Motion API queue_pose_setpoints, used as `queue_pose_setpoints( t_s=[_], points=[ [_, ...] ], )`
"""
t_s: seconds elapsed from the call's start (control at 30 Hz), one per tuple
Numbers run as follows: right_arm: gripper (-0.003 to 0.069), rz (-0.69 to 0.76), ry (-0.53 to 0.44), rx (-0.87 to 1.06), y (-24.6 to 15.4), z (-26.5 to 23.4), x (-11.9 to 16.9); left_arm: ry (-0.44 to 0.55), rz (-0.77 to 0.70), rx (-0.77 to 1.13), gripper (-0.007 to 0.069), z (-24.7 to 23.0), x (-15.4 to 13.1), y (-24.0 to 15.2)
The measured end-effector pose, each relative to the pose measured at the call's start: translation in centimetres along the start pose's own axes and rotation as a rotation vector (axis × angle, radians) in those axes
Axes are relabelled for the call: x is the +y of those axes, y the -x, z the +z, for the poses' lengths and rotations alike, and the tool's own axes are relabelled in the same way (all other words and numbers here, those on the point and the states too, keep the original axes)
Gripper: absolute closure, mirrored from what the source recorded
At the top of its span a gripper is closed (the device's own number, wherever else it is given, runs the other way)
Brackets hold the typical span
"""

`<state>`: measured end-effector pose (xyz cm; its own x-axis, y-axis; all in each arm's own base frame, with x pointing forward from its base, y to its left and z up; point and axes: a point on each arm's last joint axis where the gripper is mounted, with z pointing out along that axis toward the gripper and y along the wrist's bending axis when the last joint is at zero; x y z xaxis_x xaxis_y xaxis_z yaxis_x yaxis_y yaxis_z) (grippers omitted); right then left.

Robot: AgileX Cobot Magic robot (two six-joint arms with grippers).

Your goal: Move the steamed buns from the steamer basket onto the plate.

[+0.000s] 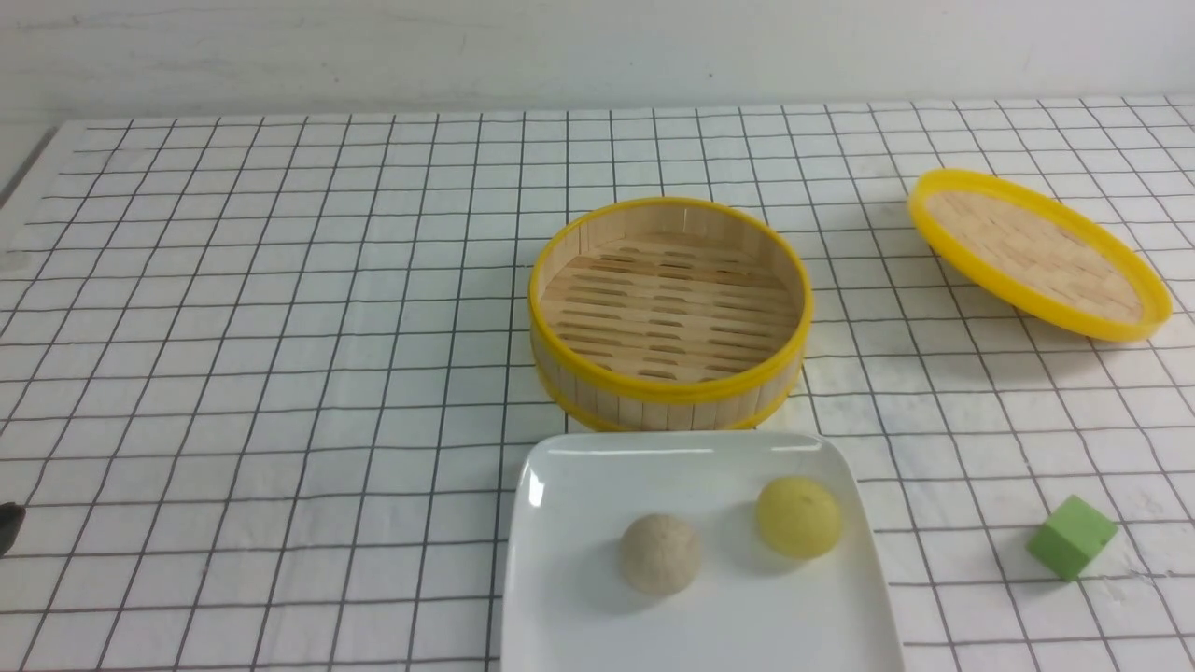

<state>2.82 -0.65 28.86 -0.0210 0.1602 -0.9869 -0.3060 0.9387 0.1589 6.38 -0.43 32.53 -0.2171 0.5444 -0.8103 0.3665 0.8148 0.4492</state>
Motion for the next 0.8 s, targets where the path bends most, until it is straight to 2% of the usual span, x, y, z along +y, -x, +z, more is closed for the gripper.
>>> queue_pose_setpoints(
  t_s=[0.13,0.27,0.3,0.4,0.47,0.5,0.67,0.8],
  points=[
    [0.0521,-0.006,-0.019,0.068,-2.9,1.1,-0.2,0.0,0.0,0.0,0.027,0.0,0.0,0.0],
    [0.0515,0.025,-0.112,0.118,-6.7,2.0,-0.7,0.0,0.0,0.0,0.027,0.0,0.0,0.0],
    [0.0514,0.026,-0.122,0.111,-6.7,2.0,-0.8,0.0,0.0,0.0,0.027,0.0,0.0,0.0],
    [0.051,0.004,-0.245,0.063,-7.8,2.2,-1.5,0.0,0.0,0.008,0.027,0.0,0.0,-0.1],
    [0.0509,-0.007,-0.277,0.062,-8.0,2.2,-1.7,0.001,0.0,0.014,0.027,0.0,0.0,-0.1],
    [0.0507,-0.016,-0.332,0.069,-8.6,2.2,-2.0,0.001,0.0,0.021,0.027,0.0,0.0,-0.2],
    [0.05,-0.015,-0.436,0.083,-9.6,2.1,-2.7,0.002,0.0,0.055,0.027,0.0,0.0,-0.5],
    [0.0494,-0.015,-0.481,0.093,-9.9,2.0,-3.0,0.003,-0.001,0.081,0.027,0.0,0.0,-0.7]
  ],
)
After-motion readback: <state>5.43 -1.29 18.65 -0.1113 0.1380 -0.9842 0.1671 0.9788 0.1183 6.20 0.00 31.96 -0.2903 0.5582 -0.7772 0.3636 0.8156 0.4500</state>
